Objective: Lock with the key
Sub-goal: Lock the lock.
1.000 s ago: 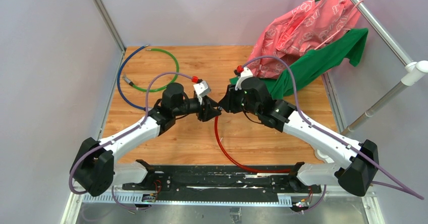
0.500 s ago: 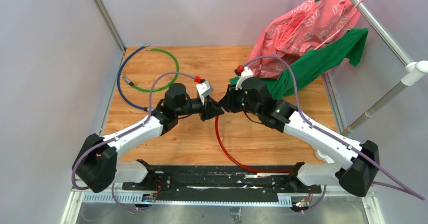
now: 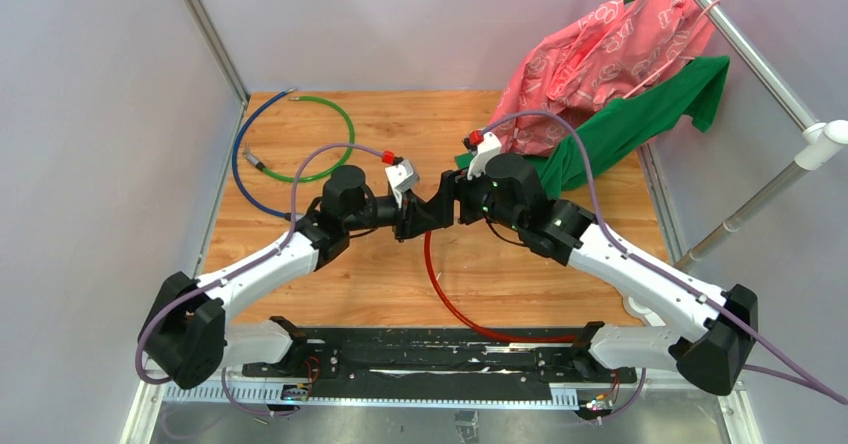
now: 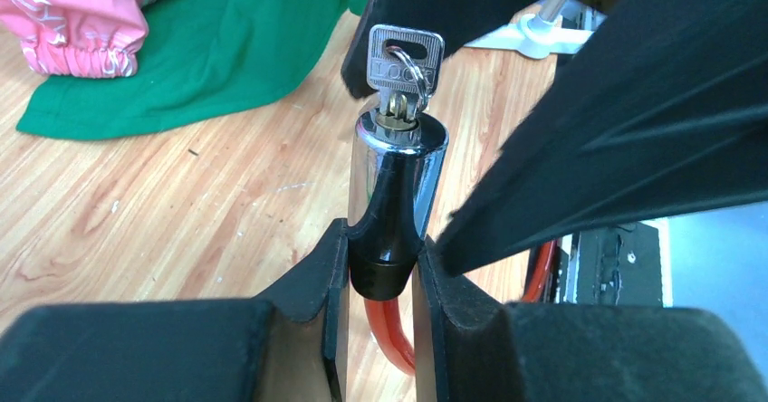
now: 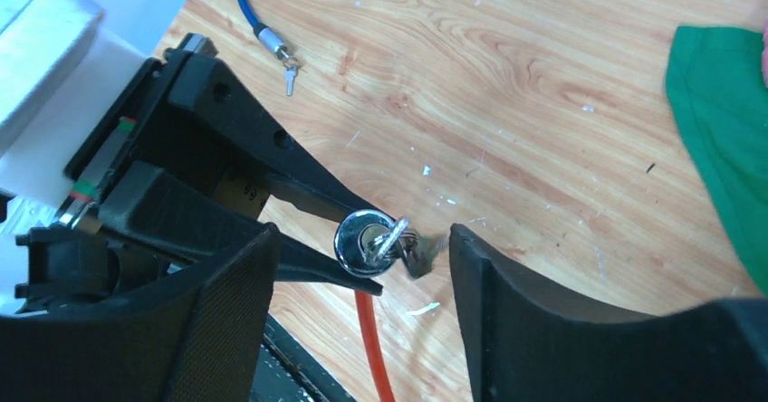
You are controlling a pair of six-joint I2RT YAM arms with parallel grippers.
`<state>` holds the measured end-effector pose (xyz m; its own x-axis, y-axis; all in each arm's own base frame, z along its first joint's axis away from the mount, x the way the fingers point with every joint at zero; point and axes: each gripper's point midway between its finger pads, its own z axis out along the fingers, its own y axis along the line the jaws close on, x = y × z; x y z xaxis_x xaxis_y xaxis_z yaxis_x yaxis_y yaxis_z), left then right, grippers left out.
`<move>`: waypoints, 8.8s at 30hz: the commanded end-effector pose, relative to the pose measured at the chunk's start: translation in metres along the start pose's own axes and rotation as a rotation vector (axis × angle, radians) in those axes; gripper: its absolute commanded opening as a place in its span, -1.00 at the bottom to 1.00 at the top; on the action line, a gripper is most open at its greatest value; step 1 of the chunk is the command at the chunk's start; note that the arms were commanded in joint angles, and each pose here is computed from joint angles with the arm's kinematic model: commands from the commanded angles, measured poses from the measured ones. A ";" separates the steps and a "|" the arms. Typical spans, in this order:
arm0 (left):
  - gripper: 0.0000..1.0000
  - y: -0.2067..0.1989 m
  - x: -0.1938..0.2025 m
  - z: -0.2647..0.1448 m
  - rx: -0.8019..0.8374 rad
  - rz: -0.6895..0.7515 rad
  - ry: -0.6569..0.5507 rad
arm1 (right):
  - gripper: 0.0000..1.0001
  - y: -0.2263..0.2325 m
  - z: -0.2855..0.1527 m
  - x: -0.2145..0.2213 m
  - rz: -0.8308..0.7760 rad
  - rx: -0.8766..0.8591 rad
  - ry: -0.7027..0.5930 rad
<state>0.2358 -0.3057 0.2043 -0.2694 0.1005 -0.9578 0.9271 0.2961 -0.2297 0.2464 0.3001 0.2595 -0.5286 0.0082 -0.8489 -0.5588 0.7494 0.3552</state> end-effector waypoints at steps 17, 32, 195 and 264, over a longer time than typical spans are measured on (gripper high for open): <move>-1.00 0.024 -0.080 -0.054 -0.100 0.058 -0.009 | 0.65 0.038 -0.032 0.099 -0.289 -0.503 0.165; -1.00 0.044 -0.125 -0.091 -0.199 0.139 -0.080 | 0.57 0.013 0.026 0.219 -0.514 -0.354 0.355; -1.00 0.029 0.048 -0.031 -0.059 -0.018 0.266 | -1.00 -0.041 0.013 0.124 -0.551 -0.170 0.237; -1.00 0.053 0.149 -0.049 -0.006 0.718 0.646 | -0.28 -0.022 0.056 0.182 -0.343 -0.327 0.157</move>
<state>0.2498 -0.2358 0.0796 0.2338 0.7364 -0.6348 0.9125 0.0592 0.4048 0.2107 0.3231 0.0701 -0.3373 -0.3255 -0.8833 -0.8697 0.4670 0.1600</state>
